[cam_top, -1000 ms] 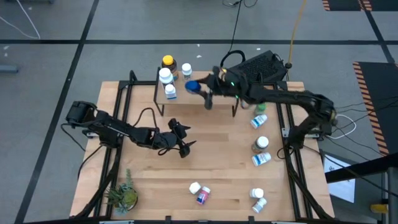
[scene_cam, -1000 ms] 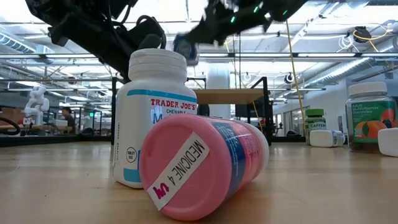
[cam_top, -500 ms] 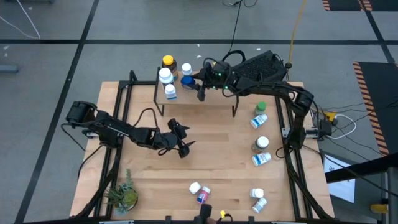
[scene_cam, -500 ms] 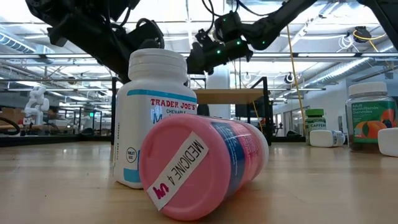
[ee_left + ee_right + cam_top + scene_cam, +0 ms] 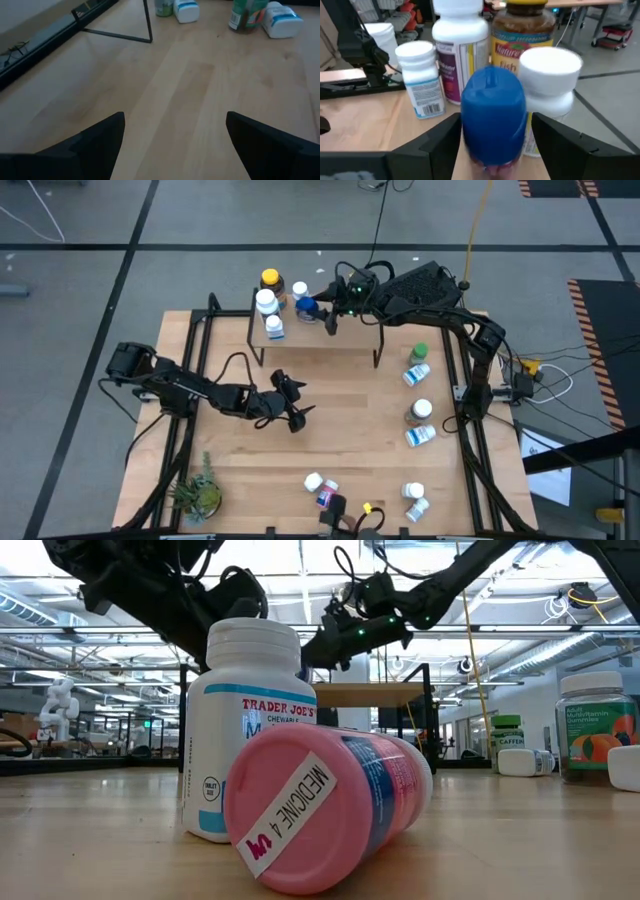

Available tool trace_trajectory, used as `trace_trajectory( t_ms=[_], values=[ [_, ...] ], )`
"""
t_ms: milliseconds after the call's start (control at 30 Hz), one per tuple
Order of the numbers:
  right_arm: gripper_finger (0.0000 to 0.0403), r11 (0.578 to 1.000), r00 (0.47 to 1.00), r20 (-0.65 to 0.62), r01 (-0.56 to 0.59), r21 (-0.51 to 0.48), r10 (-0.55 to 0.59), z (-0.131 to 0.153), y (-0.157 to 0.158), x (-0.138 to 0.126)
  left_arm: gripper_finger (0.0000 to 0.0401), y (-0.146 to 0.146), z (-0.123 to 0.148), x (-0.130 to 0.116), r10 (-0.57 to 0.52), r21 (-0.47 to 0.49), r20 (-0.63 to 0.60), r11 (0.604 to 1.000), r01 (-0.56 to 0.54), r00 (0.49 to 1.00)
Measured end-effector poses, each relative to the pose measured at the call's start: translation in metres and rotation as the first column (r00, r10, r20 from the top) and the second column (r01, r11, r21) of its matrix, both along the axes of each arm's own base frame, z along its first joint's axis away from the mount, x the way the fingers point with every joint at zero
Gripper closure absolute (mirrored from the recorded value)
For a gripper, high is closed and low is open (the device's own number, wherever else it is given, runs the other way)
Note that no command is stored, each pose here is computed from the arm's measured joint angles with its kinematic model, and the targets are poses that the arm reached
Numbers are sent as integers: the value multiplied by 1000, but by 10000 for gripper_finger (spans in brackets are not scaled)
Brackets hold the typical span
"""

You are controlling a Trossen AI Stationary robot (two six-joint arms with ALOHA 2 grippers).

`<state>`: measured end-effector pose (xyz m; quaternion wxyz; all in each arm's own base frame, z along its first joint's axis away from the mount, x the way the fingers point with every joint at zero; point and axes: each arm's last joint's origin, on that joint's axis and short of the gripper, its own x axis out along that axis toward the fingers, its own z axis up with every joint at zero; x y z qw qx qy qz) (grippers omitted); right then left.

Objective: Pick and place medicine bottles onto shelf by color
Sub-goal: Put the blue medicine bottle on the shelf

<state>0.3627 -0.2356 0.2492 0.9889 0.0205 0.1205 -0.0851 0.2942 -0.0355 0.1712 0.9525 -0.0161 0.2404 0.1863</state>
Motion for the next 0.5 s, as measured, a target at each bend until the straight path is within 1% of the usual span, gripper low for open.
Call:
trace_trajectory(
  t_ms=[167, 267, 400, 500],
  values=[
    [157, 1000, 1000, -3, 5, -3, -5, 2, -2, -2, 50, 4, 1, 1, 9, 5, 5, 1000, -9, 1000],
    [157, 1000, 1000, -4, -4, -23, 4, 11, 3, -5, 50, 5, 0, 1, 7, 13, -2, 1000, -7, 1000],
    [157, 999, 999, -39, -20, -28, 18, 23, 12, -11, 50, 5, -1, 0, -3, 19, -24, 1000, 3, 1000],
    [157, 999, 997, -81, -4, -41, 1, 29, 16, -17, 50, 5, -2, -1, 0, 15, -37, 1000, 1, 999]
  ],
)
